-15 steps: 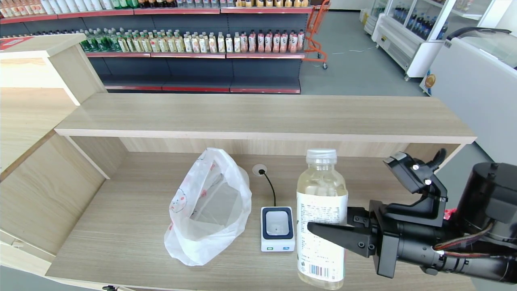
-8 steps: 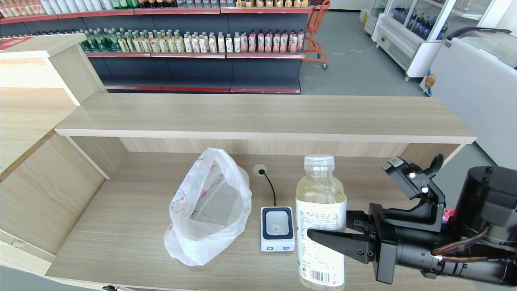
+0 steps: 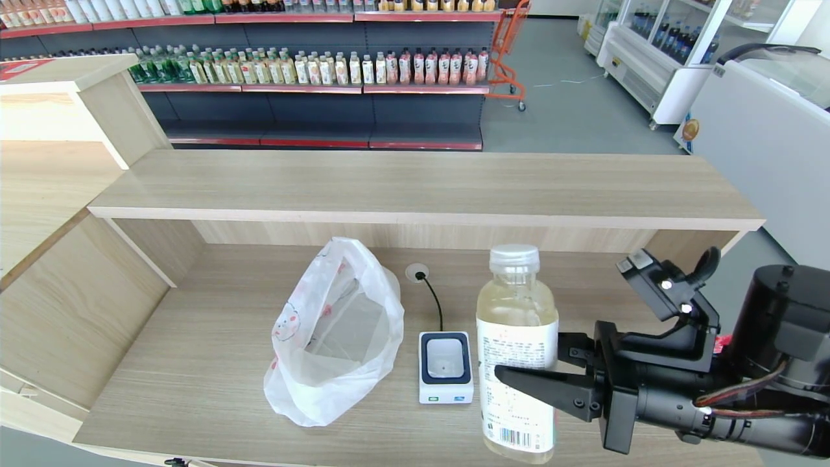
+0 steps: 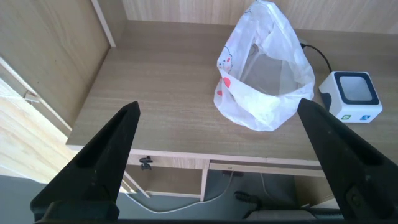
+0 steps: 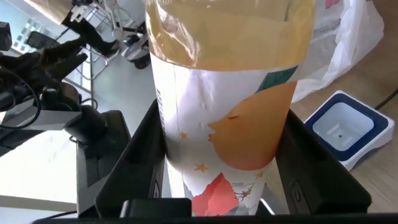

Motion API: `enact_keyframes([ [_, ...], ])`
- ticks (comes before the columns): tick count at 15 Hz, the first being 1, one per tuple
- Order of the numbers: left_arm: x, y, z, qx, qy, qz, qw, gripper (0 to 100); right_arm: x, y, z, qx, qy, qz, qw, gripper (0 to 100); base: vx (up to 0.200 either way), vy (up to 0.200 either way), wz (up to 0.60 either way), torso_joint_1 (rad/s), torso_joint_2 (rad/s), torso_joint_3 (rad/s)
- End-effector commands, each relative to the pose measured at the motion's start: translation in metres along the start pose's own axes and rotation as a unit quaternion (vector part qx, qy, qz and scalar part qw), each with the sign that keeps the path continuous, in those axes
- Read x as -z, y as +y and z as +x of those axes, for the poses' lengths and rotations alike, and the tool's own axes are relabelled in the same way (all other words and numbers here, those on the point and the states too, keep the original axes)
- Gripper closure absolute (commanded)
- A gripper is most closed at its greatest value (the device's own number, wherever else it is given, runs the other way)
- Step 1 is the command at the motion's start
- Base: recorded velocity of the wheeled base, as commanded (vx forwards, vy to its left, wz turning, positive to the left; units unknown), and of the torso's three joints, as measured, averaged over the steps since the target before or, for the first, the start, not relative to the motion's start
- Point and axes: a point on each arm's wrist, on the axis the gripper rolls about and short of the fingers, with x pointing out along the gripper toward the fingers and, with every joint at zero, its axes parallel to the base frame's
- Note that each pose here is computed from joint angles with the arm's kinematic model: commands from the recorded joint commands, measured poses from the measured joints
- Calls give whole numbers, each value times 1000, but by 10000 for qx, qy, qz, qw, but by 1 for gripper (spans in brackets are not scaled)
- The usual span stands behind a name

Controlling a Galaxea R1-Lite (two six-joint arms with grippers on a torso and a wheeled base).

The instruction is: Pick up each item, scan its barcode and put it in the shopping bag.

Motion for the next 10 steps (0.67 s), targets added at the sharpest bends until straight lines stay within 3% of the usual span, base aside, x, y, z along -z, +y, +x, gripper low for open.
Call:
enact_keyframes([
  [1,0,0,0,2,-5,-3,10000,0,2,-11,-2,360,30,-501,9981,100,0,0,0,0,0,0],
  [3,0,0,0,2,-5,-3,10000,0,10,-44,-7,896,247,-1569,9832,100,0,0,0,0,0,0],
  [6,0,0,0,2,-5,-3,10000,0,24,-72,-3,996,245,-2069,9730,100,0,0,0,0,0,0],
  [9,0,0,0,2,-5,4,10000,0,45,-98,21,893,-247,-2675,9591,100,0,0,0,0,0,0],
  [10,0,0,0,2,-5,-3,10000,0,52,-103,26,746,-217,-2735,9587,100,0,0,0,0,0,0],
])
